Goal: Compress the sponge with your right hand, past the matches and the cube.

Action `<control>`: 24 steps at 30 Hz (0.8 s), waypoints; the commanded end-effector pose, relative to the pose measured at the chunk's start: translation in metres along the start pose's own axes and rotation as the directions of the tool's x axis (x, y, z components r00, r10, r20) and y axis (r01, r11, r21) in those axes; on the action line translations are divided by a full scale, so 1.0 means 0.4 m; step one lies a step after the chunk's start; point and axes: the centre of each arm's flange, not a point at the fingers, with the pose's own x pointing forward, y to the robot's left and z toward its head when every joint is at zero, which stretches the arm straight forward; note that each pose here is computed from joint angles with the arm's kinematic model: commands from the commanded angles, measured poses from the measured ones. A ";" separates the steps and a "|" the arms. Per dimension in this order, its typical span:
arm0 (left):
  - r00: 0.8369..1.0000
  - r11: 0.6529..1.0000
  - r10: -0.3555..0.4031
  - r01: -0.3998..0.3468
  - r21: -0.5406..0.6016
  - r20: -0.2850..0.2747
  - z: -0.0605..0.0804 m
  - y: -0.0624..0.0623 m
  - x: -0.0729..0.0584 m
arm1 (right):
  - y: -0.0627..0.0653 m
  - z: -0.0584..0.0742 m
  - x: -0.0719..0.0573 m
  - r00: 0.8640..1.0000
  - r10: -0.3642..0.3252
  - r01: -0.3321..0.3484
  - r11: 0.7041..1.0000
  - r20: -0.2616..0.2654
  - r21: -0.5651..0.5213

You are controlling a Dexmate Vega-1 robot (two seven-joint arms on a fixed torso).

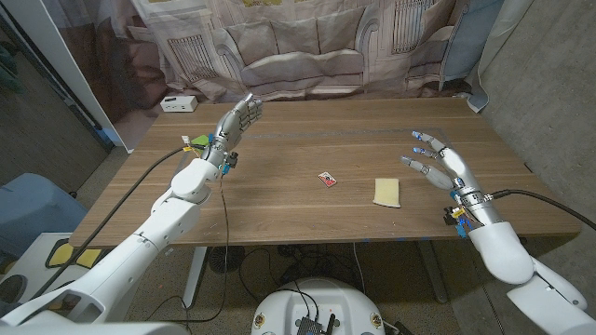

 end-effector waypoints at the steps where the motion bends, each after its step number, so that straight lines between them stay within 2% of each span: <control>1: 1.000 1.000 -0.002 0.002 0.008 -0.001 0.004 -0.004 -0.003 | -0.016 0.007 0.005 0.999 0.027 -0.030 0.993 -0.026 -0.112; 8: 1.000 1.000 -0.004 0.004 0.009 0.000 0.006 -0.007 -0.004 | -0.028 0.025 0.008 0.998 0.048 -0.054 0.972 -0.035 -0.228; 24: 1.000 1.000 0.003 -0.002 0.030 -0.005 0.007 -0.006 -0.007 | -0.037 0.049 0.020 0.996 0.090 -0.094 0.929 -0.028 -0.358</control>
